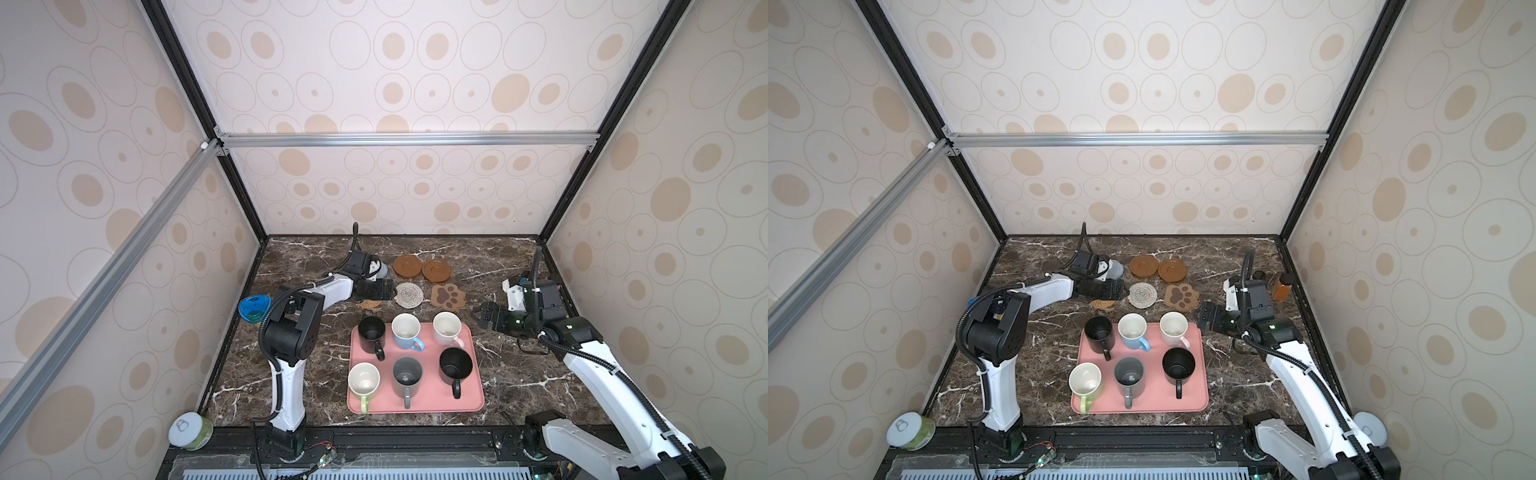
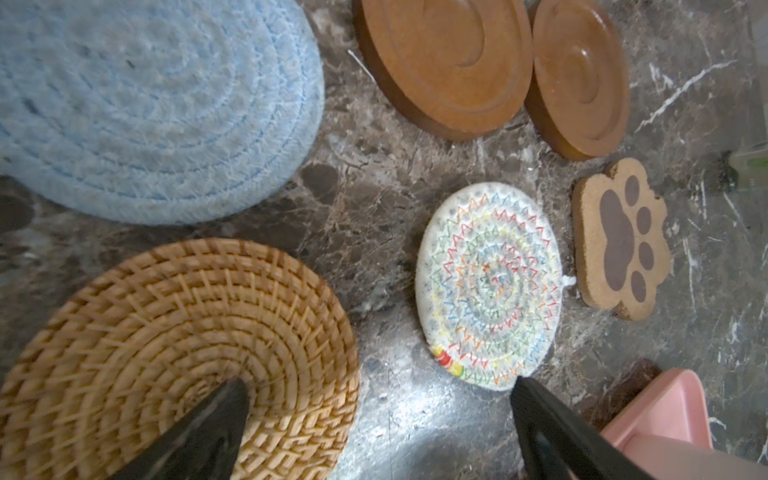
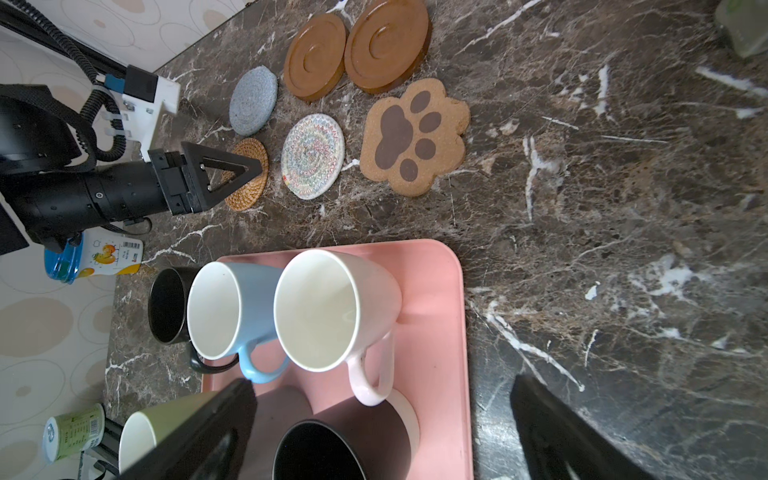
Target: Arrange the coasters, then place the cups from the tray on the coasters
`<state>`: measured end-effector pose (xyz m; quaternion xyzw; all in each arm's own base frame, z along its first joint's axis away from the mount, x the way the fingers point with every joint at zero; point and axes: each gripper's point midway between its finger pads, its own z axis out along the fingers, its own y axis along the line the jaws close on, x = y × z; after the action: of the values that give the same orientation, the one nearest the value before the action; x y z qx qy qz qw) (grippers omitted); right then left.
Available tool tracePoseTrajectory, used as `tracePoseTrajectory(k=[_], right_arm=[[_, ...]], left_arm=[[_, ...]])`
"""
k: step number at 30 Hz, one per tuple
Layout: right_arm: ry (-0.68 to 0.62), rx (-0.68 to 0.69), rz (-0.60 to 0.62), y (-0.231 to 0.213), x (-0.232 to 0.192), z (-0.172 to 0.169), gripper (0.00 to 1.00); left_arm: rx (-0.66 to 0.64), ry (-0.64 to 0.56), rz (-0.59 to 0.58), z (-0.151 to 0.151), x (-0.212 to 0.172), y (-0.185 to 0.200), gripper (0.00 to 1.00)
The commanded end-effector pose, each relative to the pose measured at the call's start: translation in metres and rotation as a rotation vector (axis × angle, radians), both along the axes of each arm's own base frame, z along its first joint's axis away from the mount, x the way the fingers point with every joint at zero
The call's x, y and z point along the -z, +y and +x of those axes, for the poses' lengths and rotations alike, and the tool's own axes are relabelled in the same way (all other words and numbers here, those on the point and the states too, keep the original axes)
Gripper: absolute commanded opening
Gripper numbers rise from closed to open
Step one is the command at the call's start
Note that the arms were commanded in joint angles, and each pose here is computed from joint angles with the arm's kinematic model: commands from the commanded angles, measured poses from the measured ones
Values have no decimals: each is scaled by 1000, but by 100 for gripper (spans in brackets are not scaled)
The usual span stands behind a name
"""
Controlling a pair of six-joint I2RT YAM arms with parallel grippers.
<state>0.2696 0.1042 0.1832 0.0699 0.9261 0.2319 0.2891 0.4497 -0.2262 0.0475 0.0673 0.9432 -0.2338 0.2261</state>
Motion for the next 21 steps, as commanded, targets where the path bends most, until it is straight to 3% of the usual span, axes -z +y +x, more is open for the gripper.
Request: tracePoseTrajectory(k=[1, 9, 14, 21], right_arm=[[35, -7, 12, 4, 4, -9, 100], [36, 9, 5, 3, 5, -10, 100], [35, 3, 14, 6, 4, -8, 99], [46, -13, 15, 12, 6, -3, 99]], left_arm=[[-29, 56, 63, -4, 15, 10, 100], [-150, 93, 133, -3, 29, 60, 100], [-227, 88, 187, 7, 34, 100, 100], [-272, 79, 217, 27, 36, 128, 100]])
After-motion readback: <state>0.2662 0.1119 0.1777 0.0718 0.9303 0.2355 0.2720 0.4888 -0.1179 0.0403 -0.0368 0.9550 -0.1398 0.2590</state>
